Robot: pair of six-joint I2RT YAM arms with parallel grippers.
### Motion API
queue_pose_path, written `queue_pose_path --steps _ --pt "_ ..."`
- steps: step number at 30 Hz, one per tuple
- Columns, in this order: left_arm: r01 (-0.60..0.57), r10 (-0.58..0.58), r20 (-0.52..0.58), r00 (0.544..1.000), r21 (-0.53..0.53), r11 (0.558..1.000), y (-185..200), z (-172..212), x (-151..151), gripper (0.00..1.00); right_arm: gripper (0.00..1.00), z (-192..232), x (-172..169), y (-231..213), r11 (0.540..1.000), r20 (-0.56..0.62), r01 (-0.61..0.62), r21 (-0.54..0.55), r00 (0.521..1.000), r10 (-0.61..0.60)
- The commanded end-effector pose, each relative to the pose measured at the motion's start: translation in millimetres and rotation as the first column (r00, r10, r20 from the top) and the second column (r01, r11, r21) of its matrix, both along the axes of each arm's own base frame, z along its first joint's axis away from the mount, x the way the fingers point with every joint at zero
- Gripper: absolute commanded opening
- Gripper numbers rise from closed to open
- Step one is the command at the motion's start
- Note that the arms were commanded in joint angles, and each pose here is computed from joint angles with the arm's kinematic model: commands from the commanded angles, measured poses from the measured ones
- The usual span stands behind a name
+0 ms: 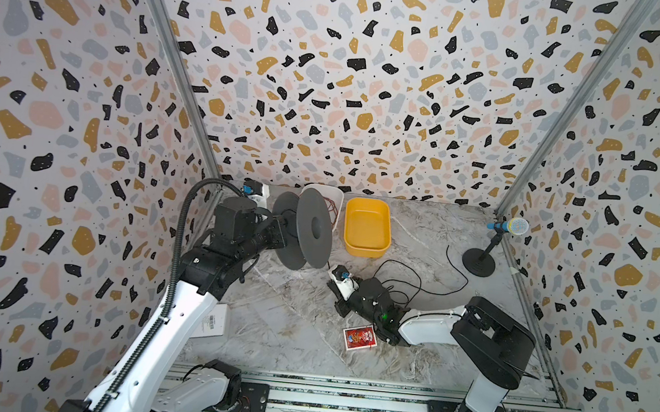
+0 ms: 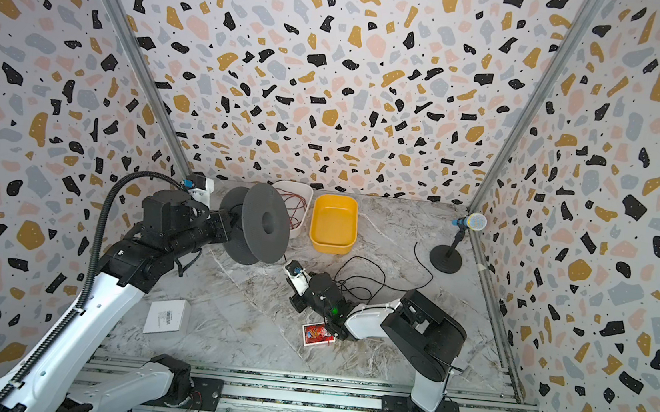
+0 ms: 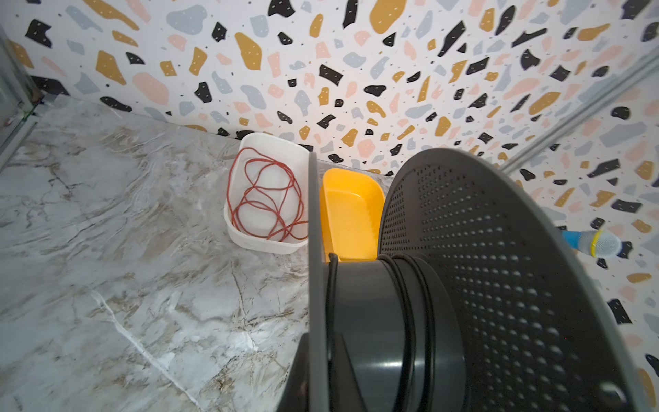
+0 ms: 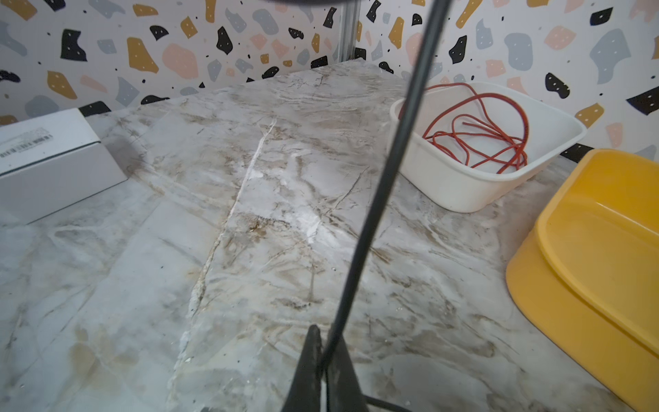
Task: Wrap the cables
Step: 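Carry the black cable up over the grey spool with the right gripper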
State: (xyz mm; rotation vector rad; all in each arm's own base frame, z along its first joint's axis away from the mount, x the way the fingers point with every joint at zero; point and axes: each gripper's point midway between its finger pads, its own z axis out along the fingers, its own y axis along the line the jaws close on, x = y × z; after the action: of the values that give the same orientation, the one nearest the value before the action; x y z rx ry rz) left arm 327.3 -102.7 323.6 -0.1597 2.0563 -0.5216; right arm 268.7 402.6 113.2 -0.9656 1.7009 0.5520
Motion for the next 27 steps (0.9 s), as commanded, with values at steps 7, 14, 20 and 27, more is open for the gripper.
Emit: queue_pose_path --steps 7,14,20,27 --pt "-0.255 0.262 0.181 0.948 -0.064 0.965 38 19 24 0.0 0.0 56 -21 20 0.983 0.227 0.089 -0.159 0.973 -0.051" --pt "-0.353 0.351 0.164 0.922 -0.022 0.936 53 -4 25 0.0 0.0 89 -38 38 0.977 0.332 0.097 -0.19 0.943 -0.029" --pt "-0.373 0.365 0.148 0.919 0.033 0.927 46 -23 25 0.0 0.0 115 -45 50 0.976 0.404 0.104 -0.19 0.915 -0.019" --pt "-0.363 0.351 0.126 0.928 0.093 0.927 36 -36 24 0.0 0.0 143 -47 53 0.986 0.423 0.1 -0.137 0.906 -0.033"
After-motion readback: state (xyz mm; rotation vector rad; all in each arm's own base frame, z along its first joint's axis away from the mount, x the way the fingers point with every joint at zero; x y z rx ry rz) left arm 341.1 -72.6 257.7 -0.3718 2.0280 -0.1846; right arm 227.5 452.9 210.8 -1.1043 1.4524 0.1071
